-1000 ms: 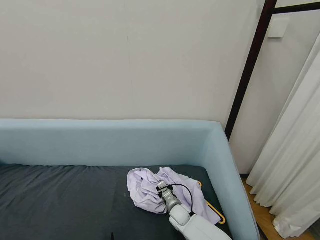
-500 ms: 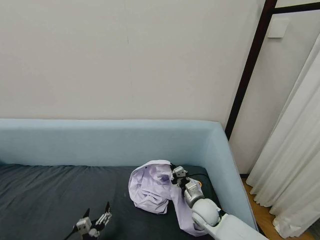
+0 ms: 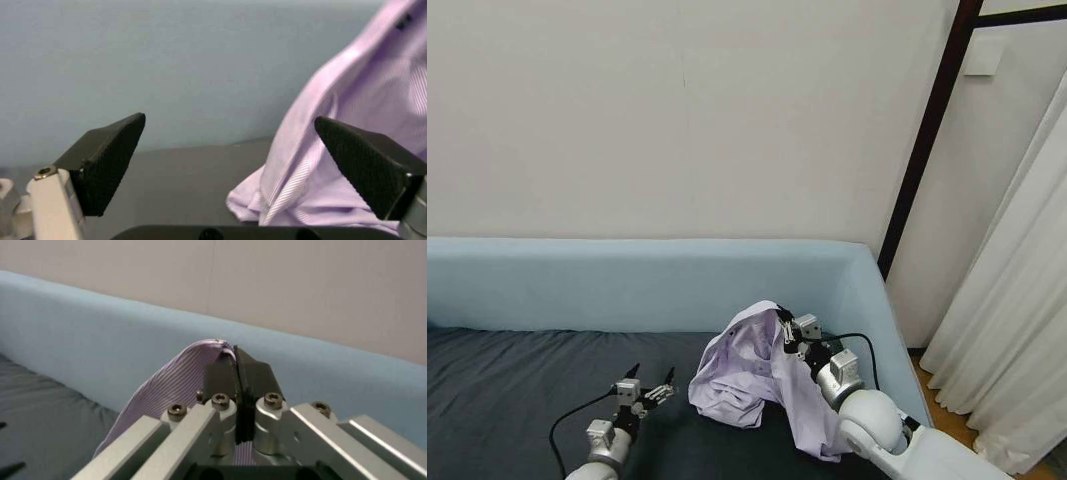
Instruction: Pick up the clothes from the sofa and hang them on the clothes hanger.
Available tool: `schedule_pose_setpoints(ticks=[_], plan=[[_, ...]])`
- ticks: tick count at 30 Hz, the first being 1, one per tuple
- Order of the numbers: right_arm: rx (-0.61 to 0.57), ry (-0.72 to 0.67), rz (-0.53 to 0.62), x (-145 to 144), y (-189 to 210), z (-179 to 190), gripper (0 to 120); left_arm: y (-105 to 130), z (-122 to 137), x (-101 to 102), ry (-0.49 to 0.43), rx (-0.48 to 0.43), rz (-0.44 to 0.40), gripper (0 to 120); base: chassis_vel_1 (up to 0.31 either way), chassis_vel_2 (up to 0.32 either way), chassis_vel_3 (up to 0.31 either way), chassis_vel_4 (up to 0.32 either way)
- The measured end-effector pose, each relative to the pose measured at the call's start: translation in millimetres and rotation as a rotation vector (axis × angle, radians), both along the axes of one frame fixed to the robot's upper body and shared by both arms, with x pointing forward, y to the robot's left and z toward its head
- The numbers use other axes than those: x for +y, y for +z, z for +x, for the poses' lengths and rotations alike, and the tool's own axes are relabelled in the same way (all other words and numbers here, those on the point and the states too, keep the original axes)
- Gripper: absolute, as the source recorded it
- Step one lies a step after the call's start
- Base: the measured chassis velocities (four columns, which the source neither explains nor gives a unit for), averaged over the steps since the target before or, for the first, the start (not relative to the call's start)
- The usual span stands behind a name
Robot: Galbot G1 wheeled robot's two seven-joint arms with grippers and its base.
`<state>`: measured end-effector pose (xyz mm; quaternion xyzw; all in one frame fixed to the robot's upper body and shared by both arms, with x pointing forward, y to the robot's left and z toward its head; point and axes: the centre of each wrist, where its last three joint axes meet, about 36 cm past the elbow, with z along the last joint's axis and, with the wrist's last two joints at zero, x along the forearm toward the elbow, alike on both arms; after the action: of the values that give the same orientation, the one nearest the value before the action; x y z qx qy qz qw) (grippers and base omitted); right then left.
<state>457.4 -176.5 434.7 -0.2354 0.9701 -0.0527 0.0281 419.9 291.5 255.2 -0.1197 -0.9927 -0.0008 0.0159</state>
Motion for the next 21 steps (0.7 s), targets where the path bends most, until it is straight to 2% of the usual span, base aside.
schedule_pose_setpoints(ticks=[15,21], plan=[[0.007,0.029,0.009,1,20,-18,0,-21,27,-48,-0.018,-0.024,0.025,100,0.0,0.0,0.0,0.0],[0.007,0.026,0.0,-3,22,-21,0,-31,36,-57,0.006,-0.017,0.012,100,0.0,0.0,0.0,0.0]])
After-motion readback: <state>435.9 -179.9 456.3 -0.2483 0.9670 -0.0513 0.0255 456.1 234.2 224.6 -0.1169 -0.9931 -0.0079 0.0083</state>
